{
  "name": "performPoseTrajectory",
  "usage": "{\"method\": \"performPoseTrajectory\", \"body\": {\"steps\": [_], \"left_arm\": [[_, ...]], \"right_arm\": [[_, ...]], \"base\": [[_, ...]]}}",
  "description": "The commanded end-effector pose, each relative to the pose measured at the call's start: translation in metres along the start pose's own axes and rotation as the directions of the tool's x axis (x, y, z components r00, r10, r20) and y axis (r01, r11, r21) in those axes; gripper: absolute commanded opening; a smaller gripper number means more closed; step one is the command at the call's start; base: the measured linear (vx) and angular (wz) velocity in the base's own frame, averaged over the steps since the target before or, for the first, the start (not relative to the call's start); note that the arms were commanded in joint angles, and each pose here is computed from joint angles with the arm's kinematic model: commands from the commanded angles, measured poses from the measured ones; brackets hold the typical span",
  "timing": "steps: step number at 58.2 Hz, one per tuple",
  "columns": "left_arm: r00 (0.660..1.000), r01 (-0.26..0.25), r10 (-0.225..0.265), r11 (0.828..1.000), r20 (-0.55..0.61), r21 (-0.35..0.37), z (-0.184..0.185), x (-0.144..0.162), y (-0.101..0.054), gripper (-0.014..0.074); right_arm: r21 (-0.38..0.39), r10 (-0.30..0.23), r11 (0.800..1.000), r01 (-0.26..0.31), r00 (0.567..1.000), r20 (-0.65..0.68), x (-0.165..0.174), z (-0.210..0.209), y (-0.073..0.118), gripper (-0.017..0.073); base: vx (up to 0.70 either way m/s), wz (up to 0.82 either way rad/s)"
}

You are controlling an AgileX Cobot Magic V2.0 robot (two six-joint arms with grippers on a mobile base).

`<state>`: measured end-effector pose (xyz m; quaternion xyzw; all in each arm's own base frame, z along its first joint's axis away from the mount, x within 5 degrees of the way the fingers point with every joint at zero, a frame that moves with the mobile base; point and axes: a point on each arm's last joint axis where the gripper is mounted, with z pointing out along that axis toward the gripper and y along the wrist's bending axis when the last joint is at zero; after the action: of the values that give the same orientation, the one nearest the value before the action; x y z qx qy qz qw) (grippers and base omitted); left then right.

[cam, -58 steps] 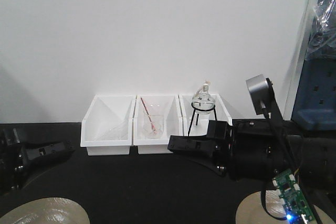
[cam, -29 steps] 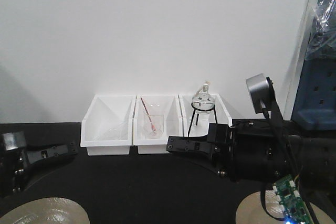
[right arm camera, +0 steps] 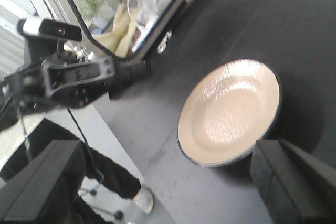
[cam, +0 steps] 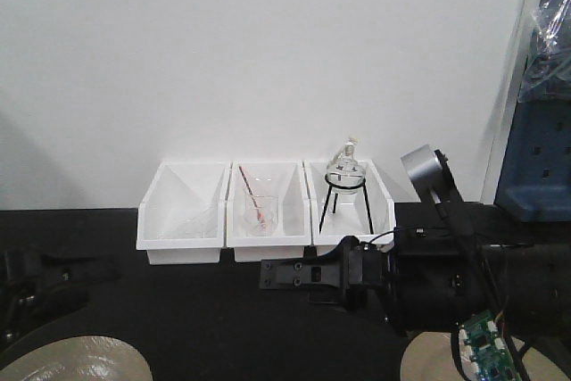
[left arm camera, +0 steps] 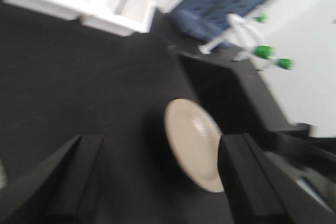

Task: Arrange circular plates on left workspace
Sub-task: 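Reach the left gripper to the rim of the nearer tan plate, then close the left gripper on the plate rim and lift it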

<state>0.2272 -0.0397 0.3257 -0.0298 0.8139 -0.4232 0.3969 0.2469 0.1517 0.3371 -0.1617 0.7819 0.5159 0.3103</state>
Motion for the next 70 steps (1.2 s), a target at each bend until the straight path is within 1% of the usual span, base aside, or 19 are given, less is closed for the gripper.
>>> {"method": "performPoseTrajectory", "body": {"steps": [1,4,7,9,13,16,22,29,35,38,41,46,48,52,56,60,66,70], "left_arm": [[1.0,0.001,-0.002,0.998,-0.011,-0.067,-0.016,-0.008,0.004,0.0575],[0.999,-0.014,0.009,0.991,-0.041,-0.137,-0.024,-0.007,0.016,0.0573],[0.998,-0.018,0.004,0.974,-0.066,-0.225,-0.035,-0.007,0.032,0.0568],[0.998,-0.006,-0.014,0.961,-0.067,-0.277,-0.041,-0.008,0.041,0.0564],[0.997,0.03,-0.052,0.937,-0.054,-0.349,-0.047,-0.01,0.056,0.0555],[0.996,0.058,-0.078,0.925,-0.038,-0.376,-0.05,-0.012,0.064,0.0552],[0.993,0.104,-0.117,0.906,-0.006,-0.41,-0.053,-0.016,0.08,0.0551],[0.988,0.147,-0.151,0.884,0.027,-0.443,-0.055,-0.02,0.096,0.0551],[0.982,0.178,-0.184,0.865,0.033,-0.469,-0.055,-0.021,0.115,0.0551],[0.98,0.183,-0.196,0.86,0.024,-0.476,-0.055,-0.02,0.124,0.0551],[0.978,0.185,-0.21,0.856,0.002,-0.483,-0.053,-0.019,0.136,0.0551],[0.97,0.193,-0.239,0.854,-0.035,-0.483,-0.047,-0.015,0.153,0.0551],[0.963,0.208,-0.264,0.851,-0.05,-0.482,-0.043,-0.012,0.162,0.0551],[0.953,0.229,-0.295,0.852,-0.069,-0.47,-0.036,-0.009,0.176,0.0551],[0.944,0.246,-0.318,0.857,-0.088,-0.453,-0.029,-0.005,0.189,0.0551],[0.932,0.273,-0.347,0.861,-0.104,-0.428,-0.022,0.0,0.2,0.0547],[0.922,0.301,-0.37,0.871,-0.116,-0.388,-0.015,0.004,0.21,0.0522],[0.916,0.319,-0.383,0.876,-0.121,-0.361,-0.01,0.007,0.215,0.0486]], "right_arm": [[-0.039,-0.019,0.999,0.021,0.999,0.033,-0.009,-0.008,0.016,0.0693],[-0.025,-0.033,0.999,0.033,0.999,0.018,-0.008,-0.008,0.015,0.0683],[-0.014,-0.043,0.999,0.043,0.999,0.006,-0.007,-0.008,0.014,0.0676],[-0.009,-0.048,0.999,0.048,0.999,0.0,-0.006,-0.008,0.014,0.0673],[-0.002,-0.058,0.998,0.058,0.998,-0.011,-0.005,-0.008,0.013,0.0668],[0.005,-0.066,0.998,0.066,0.998,-0.018,-0.005,-0.008,0.012,0.0666],[0.016,-0.079,0.997,0.08,0.996,-0.031,-0.003,-0.008,0.011,0.0663],[0.023,-0.089,0.996,0.09,0.995,-0.041,-0.003,-0.008,0.01,0.0657],[0.024,-0.092,0.995,0.093,0.995,-0.045,-0.002,-0.008,0.01,0.0651],[0.024,-0.092,0.995,0.093,0.995,-0.045,-0.002,-0.008,0.01,0.0646],[0.02,-0.092,0.995,0.093,0.995,-0.049,-0.002,-0.008,0.011,0.0644],[0.015,-0.094,0.995,0.095,0.994,-0.055,-0.001,-0.008,0.011,0.0637],[0.014,-0.097,0.995,0.098,0.994,-0.058,-0.001,-0.008,0.011,0.0635],[0.017,-0.103,0.994,0.104,0.993,-0.063,-0.001,-0.008,0.011,0.0632],[0.019,-0.105,0.994,0.107,0.992,-0.066,0.0,-0.008,0.01,0.0629],[0.019,-0.105,0.994,0.107,0.992,-0.066,0.0,-0.008,0.01,0.0627],[0.02,-0.108,0.994,0.109,0.992,-0.065,0.0,-0.008,0.01,0.0619],[0.02,-0.108,0.994,0.109,0.992,-0.065,0.0,-0.008,0.01,0.0612]], "base": [[0.0,0.0],[0.0,0.0],[0.0,0.0],[0.0,0.0],[0.0,0.0],[0.0,0.0],[0.0,0.0],[0.0,0.0],[0.0,0.0],[0.0,0.0],[0.0,0.0],[0.0,0.0],[0.0,0.0],[0.0,0.0],[0.0,0.0],[0.0,0.0],[0.0,0.0],[0.0,0.0]]}}
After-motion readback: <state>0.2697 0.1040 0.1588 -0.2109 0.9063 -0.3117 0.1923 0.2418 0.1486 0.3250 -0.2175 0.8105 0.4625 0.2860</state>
